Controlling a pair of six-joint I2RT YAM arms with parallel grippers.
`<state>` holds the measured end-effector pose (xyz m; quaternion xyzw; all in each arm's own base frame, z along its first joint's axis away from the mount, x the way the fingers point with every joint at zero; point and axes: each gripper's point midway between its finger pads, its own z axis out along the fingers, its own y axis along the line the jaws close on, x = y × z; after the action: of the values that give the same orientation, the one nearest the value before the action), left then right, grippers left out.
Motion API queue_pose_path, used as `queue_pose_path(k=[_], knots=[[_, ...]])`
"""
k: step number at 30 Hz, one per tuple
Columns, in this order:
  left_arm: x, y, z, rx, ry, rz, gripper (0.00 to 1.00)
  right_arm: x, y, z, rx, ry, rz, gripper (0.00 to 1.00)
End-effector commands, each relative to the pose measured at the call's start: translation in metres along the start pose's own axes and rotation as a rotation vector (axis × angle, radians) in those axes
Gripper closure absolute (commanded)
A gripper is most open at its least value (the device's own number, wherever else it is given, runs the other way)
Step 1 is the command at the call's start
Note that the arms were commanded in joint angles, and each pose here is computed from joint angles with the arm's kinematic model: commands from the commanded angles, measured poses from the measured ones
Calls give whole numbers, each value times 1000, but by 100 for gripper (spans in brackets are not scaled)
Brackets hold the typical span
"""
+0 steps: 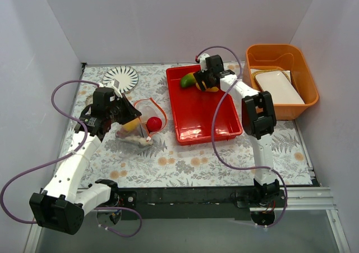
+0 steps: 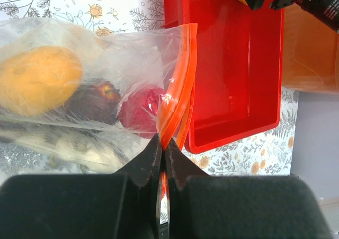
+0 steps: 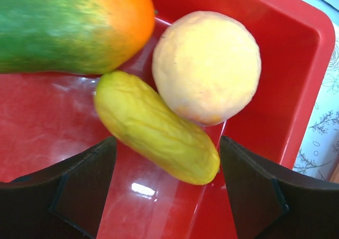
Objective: Place the food in the zip-top bag and seal the zipper
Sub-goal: Pick up the fake fruit from the bin.
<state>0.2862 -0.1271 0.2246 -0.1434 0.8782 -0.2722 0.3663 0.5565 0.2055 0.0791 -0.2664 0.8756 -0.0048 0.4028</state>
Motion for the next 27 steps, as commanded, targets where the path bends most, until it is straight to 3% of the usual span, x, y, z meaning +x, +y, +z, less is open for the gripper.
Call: queue_pose_path(k=[1,10,16,20,27], knots=[[-18,-11,-14,30,-83,11,100,-11,-14,5,-52,-83,8,15],[-12,-7,-9,28,-59,32,100,3,23,10,-296,-30,0,16],[-14,-7,-8,25,-65,32,100,23,44,-7,-389,2,53,34],[-9,-7,-5,44,-55,24,100,34,57,-23,-444,22,85,55],[-8,-5,-8,31,-52,35,100,49,83,-60,-543,30,117,69]])
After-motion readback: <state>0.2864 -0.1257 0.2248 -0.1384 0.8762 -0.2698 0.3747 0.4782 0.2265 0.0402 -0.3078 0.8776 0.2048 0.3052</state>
